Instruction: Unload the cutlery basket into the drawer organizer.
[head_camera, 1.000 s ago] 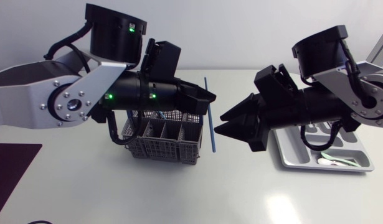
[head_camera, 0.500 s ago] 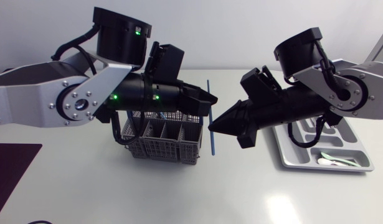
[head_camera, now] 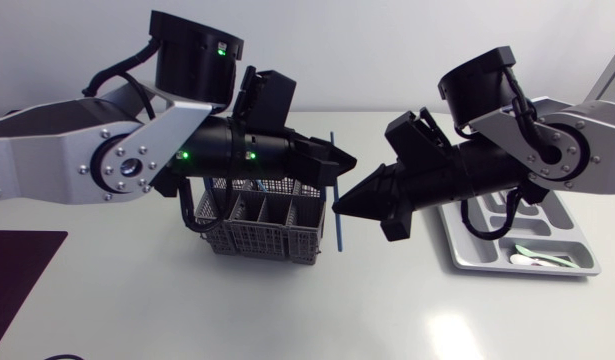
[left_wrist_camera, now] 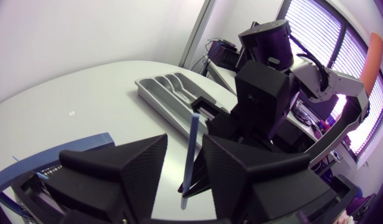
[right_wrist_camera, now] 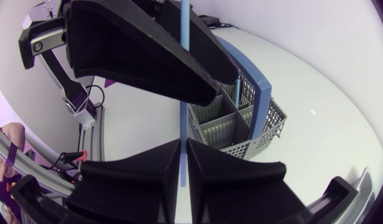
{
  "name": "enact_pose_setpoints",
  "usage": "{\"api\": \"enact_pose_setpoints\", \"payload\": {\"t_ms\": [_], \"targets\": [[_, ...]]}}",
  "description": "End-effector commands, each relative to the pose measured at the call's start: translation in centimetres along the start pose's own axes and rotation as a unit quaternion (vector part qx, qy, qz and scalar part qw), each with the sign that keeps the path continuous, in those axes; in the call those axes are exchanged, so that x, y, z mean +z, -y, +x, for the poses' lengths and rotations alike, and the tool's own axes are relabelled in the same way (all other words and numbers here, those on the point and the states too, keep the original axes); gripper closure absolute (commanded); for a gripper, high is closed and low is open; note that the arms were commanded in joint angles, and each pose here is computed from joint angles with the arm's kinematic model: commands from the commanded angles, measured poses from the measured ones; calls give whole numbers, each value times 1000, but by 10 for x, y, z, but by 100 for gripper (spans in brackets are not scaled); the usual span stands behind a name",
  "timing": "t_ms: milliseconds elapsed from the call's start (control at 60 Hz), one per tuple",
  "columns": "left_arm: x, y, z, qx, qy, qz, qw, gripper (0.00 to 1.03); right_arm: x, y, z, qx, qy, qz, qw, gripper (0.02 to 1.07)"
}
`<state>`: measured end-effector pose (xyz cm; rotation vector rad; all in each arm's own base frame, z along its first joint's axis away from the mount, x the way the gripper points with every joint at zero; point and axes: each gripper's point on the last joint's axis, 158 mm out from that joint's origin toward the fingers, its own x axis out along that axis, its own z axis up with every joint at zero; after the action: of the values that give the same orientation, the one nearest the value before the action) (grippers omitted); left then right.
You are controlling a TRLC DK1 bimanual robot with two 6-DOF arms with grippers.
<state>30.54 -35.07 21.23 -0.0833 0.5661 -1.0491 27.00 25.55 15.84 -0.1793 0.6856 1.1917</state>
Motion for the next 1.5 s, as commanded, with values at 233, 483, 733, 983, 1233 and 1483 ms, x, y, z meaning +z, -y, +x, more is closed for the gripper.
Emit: {"api": "enact_pose_setpoints", "payload": {"t_ms": [233, 483, 733, 983, 1233, 1483], "targets": [[54, -15, -50, 36, 60, 22, 997, 36, -45, 26, -24, -32, -32, 12, 999, 97], [33, -72, -88, 121, 17, 45, 991, 32, -100, 86, -86, -110, -67, -4, 992, 97], [-9, -116, -108, 167, -38, 42, 984, 32, -165, 146, -169, -212, -137, -54, 966, 97], [-51, -129, -104, 190, -88, 50, 977, 32, -231, 189, -230, -267, -215, -65, 937, 97], [-60, -127, -101, 196, -106, 52, 973, 32, -228, 193, -250, -266, -206, -36, 941, 97], [-80, -121, -94, 208, -142, 70, 965, 32, -177, 196, -202, -187, -157, 79, 967, 97]]}}
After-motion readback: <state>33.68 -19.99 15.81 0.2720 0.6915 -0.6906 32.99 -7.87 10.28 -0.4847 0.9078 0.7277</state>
